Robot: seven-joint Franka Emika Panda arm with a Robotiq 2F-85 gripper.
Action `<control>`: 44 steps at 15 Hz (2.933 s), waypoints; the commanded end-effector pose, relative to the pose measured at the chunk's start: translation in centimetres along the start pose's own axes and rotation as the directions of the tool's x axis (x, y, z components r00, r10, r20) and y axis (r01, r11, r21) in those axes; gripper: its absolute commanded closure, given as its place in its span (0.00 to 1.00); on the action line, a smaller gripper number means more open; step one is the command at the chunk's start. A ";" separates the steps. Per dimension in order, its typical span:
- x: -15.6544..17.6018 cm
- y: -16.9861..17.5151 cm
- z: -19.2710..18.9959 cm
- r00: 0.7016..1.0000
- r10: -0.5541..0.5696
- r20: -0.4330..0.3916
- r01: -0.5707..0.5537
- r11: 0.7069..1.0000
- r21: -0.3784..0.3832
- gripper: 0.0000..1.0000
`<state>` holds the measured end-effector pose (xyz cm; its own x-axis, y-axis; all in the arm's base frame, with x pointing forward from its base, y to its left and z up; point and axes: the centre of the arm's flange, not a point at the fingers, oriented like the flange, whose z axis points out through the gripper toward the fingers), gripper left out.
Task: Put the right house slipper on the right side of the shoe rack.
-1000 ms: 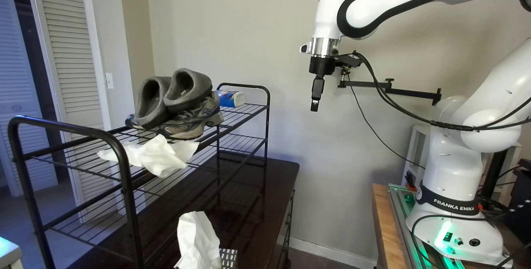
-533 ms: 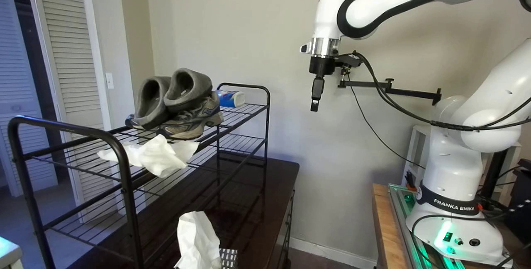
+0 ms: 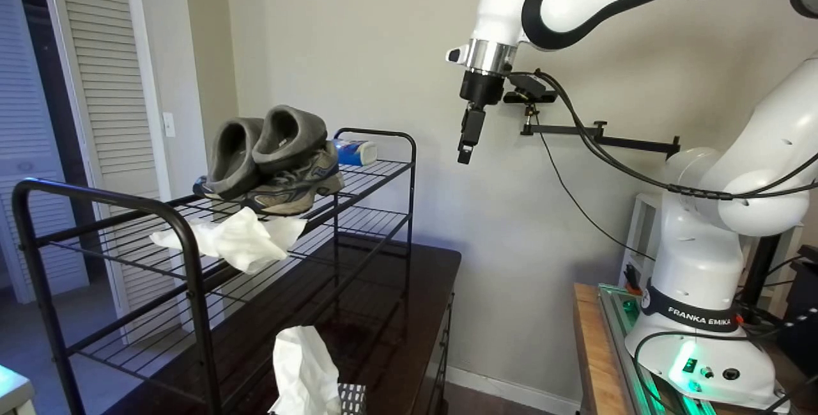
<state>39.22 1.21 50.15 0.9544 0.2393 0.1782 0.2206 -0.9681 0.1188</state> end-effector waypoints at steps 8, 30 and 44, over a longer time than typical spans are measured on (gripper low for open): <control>13.4 -10.0 -3.7 0.970 -0.133 -0.204 0.120 0.990 -0.076 0.00; 22.4 -21.2 -8.5 0.777 -0.429 -0.461 0.088 0.799 -0.595 0.00; 25.1 -24.0 -2.7 0.891 -0.365 -0.270 0.132 0.777 -0.615 0.00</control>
<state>54.26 28.26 53.98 0.6963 0.6019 0.3910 0.1623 -0.6627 0.7311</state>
